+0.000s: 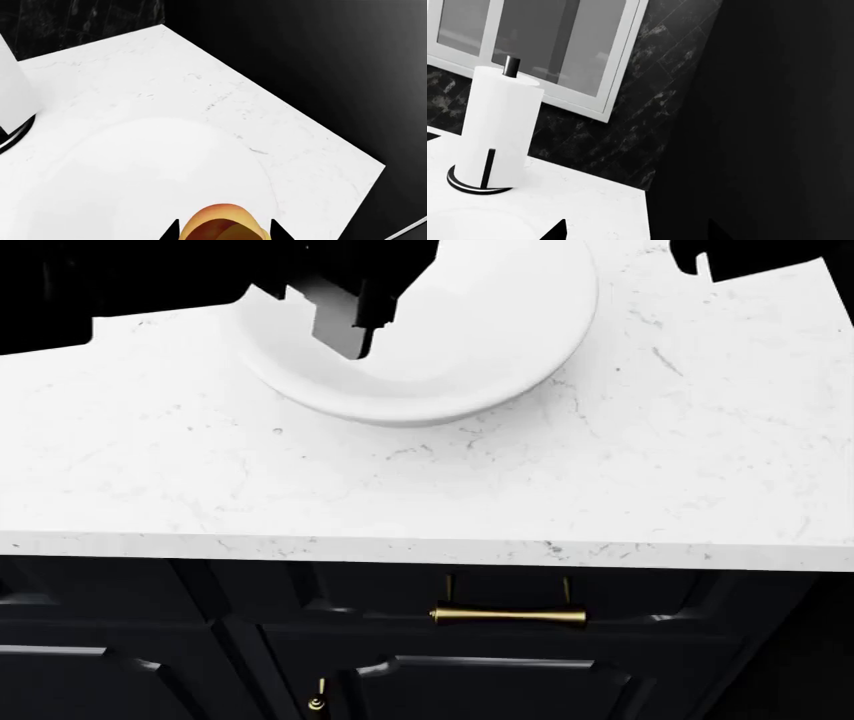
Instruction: Pick the cucumbers and broccolis from the sink and place them in one bowl. Place the apricot in the other bowl. Then turn off the sink faucet.
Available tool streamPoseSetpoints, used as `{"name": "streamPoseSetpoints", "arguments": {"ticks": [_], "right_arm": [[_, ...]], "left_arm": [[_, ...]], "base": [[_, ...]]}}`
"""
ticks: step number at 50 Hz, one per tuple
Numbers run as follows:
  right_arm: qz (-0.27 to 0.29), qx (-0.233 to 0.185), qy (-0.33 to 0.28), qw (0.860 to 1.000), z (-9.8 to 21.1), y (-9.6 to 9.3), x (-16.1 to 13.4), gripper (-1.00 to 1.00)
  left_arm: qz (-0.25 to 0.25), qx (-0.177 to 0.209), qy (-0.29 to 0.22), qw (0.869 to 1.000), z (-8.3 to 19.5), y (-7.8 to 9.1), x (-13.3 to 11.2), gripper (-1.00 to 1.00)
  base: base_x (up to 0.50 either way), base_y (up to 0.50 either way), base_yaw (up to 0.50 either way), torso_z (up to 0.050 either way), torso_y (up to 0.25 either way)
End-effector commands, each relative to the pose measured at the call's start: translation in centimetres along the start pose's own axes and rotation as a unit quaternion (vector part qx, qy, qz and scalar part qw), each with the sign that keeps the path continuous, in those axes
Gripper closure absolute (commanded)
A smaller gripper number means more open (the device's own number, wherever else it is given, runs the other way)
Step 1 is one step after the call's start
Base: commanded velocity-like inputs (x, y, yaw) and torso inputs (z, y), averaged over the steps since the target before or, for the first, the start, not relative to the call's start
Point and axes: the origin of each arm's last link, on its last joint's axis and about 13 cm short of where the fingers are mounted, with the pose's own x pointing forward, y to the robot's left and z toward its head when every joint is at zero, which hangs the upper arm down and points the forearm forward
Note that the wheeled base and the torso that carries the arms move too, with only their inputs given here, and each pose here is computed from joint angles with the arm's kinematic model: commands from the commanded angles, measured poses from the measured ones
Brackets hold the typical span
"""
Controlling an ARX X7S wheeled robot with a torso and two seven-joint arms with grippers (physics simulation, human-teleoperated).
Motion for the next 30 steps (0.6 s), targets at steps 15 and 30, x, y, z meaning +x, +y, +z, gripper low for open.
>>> {"name": "streamPoseSetpoints", "arguments": {"ticks": [15, 30], "right_arm": [[0.008, 0.009, -0.012, 1.0, -0.2, 0.3, 0.8, -1.0], [0.008, 0.013, -0.009, 1.0, -0.7, 0.2, 0.6, -1.0]], "left_arm": [[-0.001, -0.01, -0.051, 0.999, 3.2, 0.8, -0.5, 1.0], [0.01, -0.021, -0.035, 0.999, 2.6, 1.6, 2.4, 1.0]], "base": [[0.0, 0.0, 0.0, 0.0, 0.001], [0.0, 0.0, 0.0, 0.0, 0.0]]}}
